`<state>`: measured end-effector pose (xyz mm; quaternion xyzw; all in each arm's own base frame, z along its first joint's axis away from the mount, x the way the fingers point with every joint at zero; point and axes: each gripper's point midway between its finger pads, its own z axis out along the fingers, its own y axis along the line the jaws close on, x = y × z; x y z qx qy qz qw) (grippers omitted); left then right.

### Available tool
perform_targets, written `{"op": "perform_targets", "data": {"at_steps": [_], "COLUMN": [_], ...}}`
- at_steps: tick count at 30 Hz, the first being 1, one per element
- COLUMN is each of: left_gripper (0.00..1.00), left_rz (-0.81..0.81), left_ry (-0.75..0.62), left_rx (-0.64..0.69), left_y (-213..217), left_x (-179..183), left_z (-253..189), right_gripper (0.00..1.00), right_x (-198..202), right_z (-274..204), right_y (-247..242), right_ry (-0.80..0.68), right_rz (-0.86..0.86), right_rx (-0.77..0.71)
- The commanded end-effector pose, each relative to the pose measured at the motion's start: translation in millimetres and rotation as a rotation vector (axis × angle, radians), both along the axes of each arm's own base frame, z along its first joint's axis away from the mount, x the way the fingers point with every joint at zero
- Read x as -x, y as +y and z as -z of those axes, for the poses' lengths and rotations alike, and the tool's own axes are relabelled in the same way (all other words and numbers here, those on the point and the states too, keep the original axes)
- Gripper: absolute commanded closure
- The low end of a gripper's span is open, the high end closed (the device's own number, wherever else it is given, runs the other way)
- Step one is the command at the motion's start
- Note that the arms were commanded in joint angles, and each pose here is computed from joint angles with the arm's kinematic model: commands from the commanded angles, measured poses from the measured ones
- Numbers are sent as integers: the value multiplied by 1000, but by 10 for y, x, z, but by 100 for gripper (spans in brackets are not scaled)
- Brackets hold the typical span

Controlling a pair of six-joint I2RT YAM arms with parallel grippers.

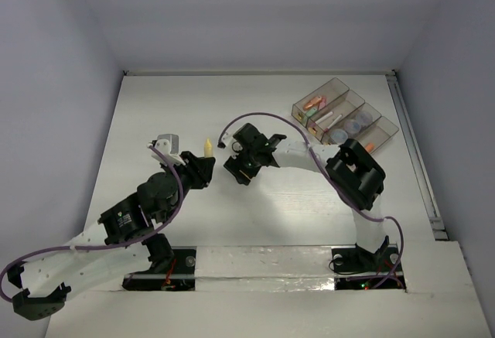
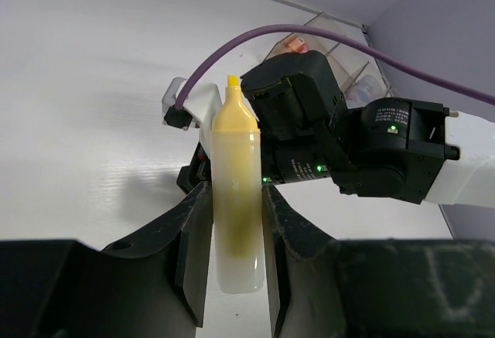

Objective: Sort the stationery into containers
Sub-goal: Close the pen cap on the pen.

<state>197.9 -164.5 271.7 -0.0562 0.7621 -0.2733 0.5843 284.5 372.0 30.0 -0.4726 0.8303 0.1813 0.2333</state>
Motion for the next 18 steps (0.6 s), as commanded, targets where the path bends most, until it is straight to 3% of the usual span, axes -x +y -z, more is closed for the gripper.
{"op": "perform_targets", "data": {"at_steps": [1,11,18], "left_gripper": [100,100,100], "left_rz": [-23,-23,-22], "left_ry": [-25,-27,-25], "left_rx": [12,12,15], "left_y": [30,25,28], "left_x": [-38,-42,-36], "left_z": [-115,-121,-115], "right_gripper": [35,45,64], "right_x": [-68,-137,-158], "right_z": [-45,26,14], "right_y": [47,20,-17], "right_ry": [-30,-30,-51], "right_rz": [-61,-55,-21], "right_rx": [21,78,74]}}
